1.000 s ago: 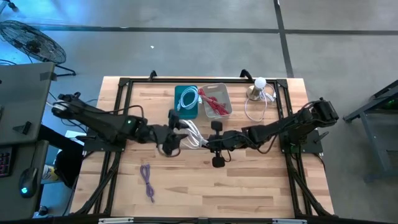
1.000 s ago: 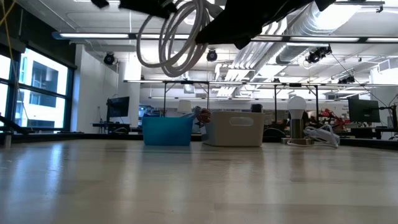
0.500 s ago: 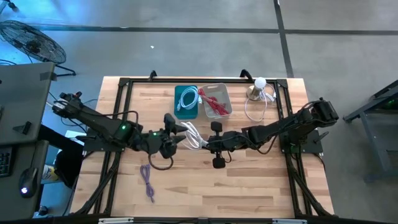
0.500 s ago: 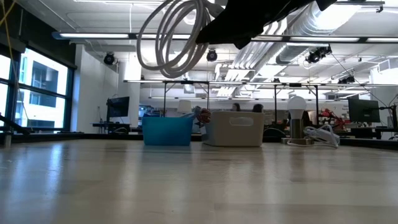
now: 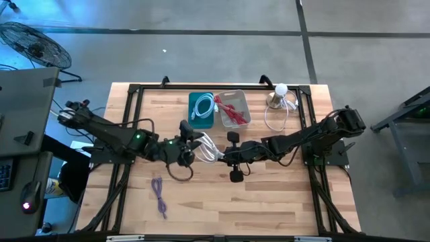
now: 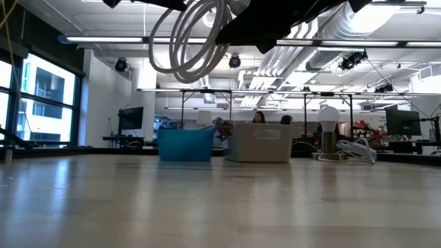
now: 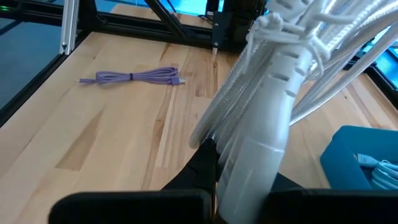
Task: Pick & Place USB Port
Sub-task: Put the white HDMI cable into the blue bin
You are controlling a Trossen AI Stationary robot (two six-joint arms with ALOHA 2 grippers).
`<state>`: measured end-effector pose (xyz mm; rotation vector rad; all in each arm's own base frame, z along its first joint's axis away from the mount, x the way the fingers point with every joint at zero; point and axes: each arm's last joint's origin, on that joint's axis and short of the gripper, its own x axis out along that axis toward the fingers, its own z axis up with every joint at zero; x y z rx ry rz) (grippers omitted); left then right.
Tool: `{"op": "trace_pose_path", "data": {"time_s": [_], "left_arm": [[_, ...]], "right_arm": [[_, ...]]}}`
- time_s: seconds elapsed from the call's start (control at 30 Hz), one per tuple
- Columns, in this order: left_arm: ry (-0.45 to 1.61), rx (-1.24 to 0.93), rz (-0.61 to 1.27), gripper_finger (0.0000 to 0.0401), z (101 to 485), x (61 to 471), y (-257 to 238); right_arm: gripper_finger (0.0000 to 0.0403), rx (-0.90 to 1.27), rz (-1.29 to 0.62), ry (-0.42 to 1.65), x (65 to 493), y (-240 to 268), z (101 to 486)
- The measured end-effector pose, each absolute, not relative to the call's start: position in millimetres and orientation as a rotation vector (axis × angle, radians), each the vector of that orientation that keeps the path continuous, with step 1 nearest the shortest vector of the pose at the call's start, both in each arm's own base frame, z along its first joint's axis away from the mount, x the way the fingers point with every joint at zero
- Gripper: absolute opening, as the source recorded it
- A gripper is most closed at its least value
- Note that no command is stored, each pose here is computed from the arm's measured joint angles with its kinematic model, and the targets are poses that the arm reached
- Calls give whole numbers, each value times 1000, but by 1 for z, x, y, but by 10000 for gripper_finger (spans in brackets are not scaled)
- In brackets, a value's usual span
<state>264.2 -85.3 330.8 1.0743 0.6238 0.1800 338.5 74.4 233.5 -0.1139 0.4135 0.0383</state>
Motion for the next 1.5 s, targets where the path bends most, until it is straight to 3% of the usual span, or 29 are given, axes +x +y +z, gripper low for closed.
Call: {"op": "trace_pose_path", "data": {"time_s": [0.57,0.67,0.77,1.03,1.3,1.5], "left_arm": [[618,894,-14,177,323,289,-29],[655,895,-18,133,317,291,-26],[655,894,10,34,316,293,-26],[653,887,25,11,317,293,-26],[686,894,10,10,314,292,-26],[703,905,38,10,314,291,-24]], "right_arm": [[10,-113,48,415,338,75,233],[10,-113,45,418,338,74,233],[10,-119,47,423,338,74,233],[12,-128,71,428,338,76,232],[102,-122,113,413,339,75,233],[171,-116,40,401,340,71,235]]}}
